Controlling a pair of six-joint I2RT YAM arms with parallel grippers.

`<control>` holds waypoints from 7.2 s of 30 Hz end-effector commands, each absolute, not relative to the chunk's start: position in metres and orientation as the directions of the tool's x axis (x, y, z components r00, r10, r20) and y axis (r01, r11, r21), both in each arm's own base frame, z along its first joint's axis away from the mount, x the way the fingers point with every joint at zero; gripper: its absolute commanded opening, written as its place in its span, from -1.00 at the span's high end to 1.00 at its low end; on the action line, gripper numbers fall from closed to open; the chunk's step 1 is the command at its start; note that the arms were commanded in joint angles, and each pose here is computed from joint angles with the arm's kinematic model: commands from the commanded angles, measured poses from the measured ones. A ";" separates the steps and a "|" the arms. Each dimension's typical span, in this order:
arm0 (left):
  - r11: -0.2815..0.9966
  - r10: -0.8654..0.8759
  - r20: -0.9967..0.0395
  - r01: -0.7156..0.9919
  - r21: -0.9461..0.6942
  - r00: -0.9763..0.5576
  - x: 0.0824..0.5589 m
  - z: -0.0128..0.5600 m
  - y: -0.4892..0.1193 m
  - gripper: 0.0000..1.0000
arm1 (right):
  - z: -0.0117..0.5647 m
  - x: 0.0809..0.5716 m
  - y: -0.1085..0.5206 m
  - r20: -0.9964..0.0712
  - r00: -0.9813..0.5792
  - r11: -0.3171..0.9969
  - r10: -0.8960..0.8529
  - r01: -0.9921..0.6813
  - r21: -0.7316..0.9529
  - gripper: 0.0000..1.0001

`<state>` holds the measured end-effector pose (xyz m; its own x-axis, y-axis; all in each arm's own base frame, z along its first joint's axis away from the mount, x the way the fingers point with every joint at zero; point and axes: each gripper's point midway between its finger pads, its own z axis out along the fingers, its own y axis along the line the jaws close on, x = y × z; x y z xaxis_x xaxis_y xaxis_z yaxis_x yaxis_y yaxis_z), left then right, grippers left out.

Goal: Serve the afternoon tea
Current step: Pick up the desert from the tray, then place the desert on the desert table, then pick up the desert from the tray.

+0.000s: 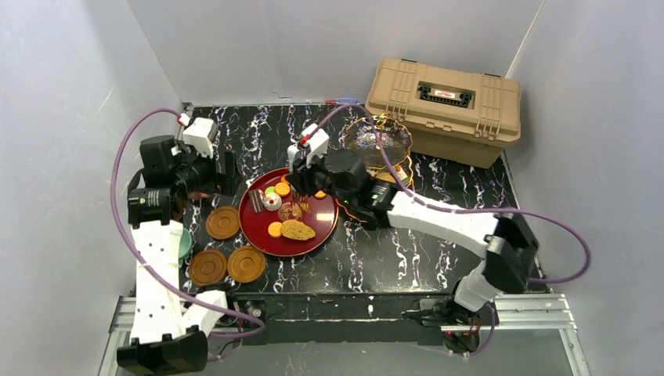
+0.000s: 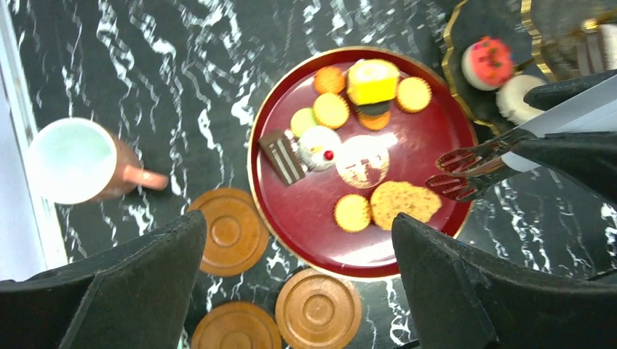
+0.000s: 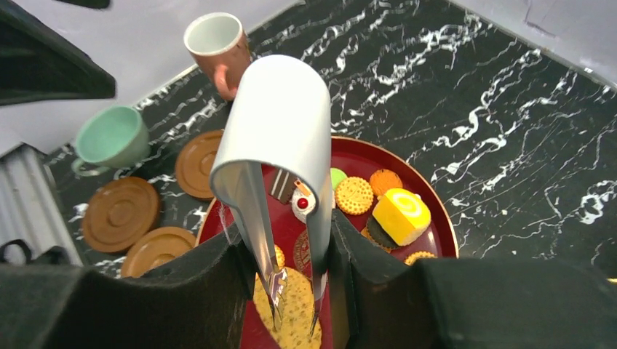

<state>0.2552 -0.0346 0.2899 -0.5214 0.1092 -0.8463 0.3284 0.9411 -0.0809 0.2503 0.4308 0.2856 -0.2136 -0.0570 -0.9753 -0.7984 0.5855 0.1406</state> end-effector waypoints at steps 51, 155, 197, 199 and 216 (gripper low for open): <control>0.987 -0.069 -0.747 0.064 -0.147 -0.661 0.271 0.286 0.022 -0.96 | 0.235 0.307 0.564 -0.999 0.020 0.596 -0.048 -0.802 -0.045 -0.01; 0.970 -0.054 -0.775 0.150 -0.189 -0.629 0.251 0.304 0.001 -0.94 | 0.459 0.304 0.232 -0.981 0.170 0.954 0.090 -0.298 0.036 0.60; 0.968 -0.065 -0.776 0.150 -0.202 -0.627 0.253 0.312 -0.001 -0.95 | 0.530 0.267 0.227 -0.966 0.208 0.883 0.154 -0.468 0.040 0.33; 0.968 -0.066 -0.775 0.148 -0.203 -0.629 0.253 0.311 -0.001 -0.95 | 0.532 0.266 0.237 -0.965 0.205 0.862 0.164 -0.506 0.039 0.41; 0.973 -0.106 -0.740 0.083 -0.214 -0.664 0.260 0.310 0.008 -0.96 | 0.491 0.255 0.422 -0.987 0.095 0.615 0.127 -0.788 0.003 0.65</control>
